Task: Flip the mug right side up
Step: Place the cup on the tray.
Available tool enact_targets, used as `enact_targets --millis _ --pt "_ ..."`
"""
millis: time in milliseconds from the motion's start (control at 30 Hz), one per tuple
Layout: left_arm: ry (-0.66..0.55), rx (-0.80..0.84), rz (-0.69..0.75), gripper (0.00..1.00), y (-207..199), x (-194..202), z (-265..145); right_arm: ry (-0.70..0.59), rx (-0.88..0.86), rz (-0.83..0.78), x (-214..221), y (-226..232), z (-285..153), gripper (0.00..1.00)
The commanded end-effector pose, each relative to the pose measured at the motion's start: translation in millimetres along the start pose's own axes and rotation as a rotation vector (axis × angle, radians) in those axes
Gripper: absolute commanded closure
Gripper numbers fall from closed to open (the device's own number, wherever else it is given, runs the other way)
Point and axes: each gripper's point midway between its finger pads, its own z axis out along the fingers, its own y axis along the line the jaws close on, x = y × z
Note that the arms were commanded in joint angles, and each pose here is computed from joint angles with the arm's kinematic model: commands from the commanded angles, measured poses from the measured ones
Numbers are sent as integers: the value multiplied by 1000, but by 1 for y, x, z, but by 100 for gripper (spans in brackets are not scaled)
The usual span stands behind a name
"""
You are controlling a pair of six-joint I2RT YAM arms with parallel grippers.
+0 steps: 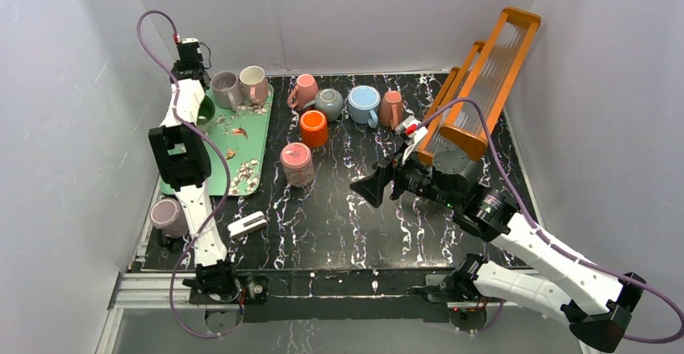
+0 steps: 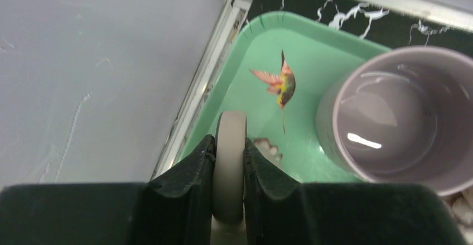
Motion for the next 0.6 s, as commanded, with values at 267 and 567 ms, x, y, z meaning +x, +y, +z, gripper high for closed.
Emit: enact_targets --millis 267,567 --pt "-208 79 -75 90 -24 -39 39 -51 61 -78 -16 -12 12 1" --pt "-269 195 -72 86 -50 -44 48 -73 109 -76 -18 -23 16 1"
